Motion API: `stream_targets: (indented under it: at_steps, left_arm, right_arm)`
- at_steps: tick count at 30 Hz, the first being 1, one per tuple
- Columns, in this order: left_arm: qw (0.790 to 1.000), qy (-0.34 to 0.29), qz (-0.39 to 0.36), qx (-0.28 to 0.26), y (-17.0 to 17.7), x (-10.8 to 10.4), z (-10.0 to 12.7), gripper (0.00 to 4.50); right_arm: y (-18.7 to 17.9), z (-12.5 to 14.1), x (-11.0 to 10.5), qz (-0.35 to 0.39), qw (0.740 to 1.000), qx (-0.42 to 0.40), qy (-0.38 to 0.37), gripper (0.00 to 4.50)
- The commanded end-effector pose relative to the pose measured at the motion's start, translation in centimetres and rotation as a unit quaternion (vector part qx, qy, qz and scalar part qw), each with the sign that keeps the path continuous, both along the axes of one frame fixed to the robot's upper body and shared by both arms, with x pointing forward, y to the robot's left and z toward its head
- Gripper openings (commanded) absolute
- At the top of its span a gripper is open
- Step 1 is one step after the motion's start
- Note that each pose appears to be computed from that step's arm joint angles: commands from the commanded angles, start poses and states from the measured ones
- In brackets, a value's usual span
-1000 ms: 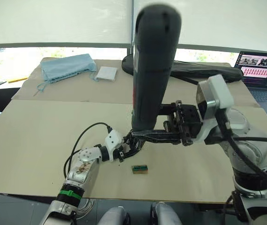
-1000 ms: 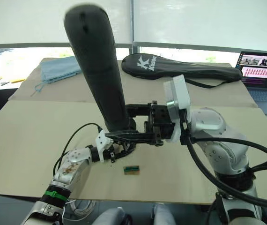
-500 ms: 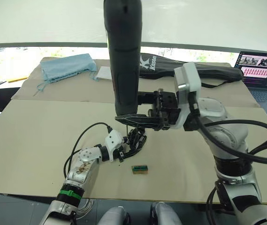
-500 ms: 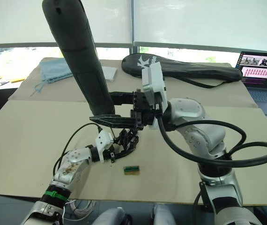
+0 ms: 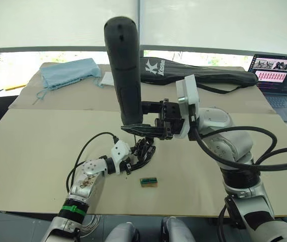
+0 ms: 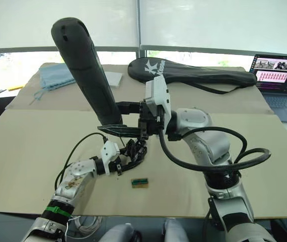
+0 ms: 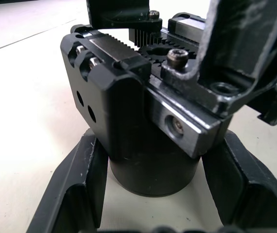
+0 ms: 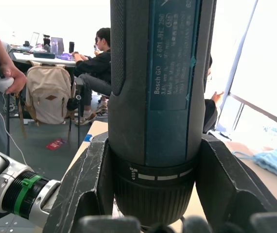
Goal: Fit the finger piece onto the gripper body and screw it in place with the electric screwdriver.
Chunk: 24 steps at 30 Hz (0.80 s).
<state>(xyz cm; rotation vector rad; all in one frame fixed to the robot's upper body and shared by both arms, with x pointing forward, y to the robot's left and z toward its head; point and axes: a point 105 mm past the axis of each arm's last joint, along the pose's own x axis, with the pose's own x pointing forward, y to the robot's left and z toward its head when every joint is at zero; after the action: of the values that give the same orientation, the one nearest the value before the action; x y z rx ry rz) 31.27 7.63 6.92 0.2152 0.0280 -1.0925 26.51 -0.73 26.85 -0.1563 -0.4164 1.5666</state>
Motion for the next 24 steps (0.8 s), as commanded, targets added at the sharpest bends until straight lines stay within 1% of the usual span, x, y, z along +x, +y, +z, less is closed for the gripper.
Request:
stream_targets:
  at_steps: [1, 24]
  left_arm:
    - [1.0, 0.026, -0.007, 0.01, -0.1, -0.6, -1.3, 2.28]
    - [0.999, 0.041, -0.004, 0.01, 0.2, -0.9, -1.7, 2.28]
  right_arm:
    - [0.0, 1.3, -0.6, 0.009, 0.999, 0.023, -0.034, 1.92]
    - [0.7, -0.2, -0.1, 0.0, 1.0, 0.01, -0.028, 1.92]
